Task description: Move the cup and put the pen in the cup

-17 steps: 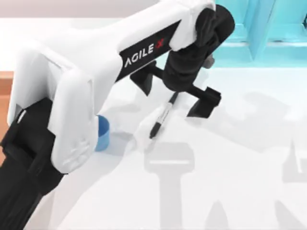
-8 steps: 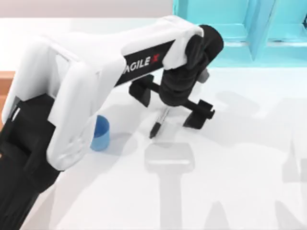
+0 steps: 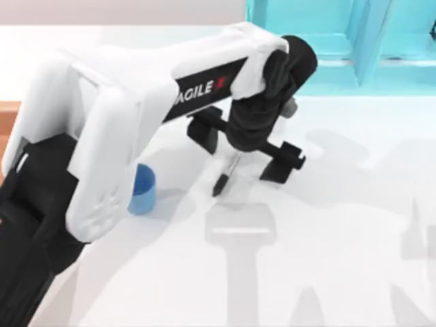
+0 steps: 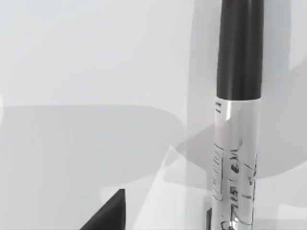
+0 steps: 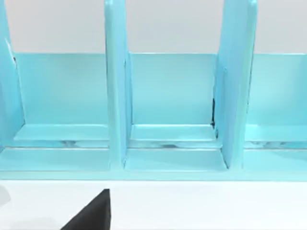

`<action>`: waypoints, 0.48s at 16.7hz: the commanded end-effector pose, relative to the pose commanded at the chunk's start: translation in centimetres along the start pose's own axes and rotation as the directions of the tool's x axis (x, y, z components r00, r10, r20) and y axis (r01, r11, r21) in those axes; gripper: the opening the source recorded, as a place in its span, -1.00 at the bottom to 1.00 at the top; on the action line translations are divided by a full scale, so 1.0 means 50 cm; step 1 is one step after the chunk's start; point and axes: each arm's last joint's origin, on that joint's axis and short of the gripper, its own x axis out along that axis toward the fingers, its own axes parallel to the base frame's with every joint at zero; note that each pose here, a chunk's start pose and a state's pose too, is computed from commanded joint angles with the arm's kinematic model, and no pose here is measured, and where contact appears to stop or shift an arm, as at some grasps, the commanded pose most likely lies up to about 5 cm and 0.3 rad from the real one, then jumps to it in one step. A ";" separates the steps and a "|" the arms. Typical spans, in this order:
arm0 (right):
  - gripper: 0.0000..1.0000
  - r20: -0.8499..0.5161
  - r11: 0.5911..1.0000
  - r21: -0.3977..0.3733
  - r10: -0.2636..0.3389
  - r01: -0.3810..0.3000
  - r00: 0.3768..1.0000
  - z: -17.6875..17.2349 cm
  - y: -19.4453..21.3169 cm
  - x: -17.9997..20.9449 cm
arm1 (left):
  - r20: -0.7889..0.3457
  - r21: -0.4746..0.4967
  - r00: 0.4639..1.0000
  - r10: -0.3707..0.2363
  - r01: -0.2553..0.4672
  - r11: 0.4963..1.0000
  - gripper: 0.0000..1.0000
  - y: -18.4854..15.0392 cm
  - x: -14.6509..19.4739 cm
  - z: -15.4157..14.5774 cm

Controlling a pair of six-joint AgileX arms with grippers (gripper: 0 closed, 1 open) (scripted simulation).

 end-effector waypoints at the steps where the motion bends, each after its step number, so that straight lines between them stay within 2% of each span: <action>1: 1.00 0.000 1.000 0.000 0.000 0.000 1.000 0.000 0.000 0.000 | 0.000 0.000 1.000 0.000 0.000 1.000 0.25 0.000 0.000 0.000; 8: 1.00 0.000 1.000 0.000 0.000 0.000 1.000 0.000 0.000 0.000 | 0.000 0.000 1.000 0.000 0.000 1.000 -0.81 0.000 0.000 0.000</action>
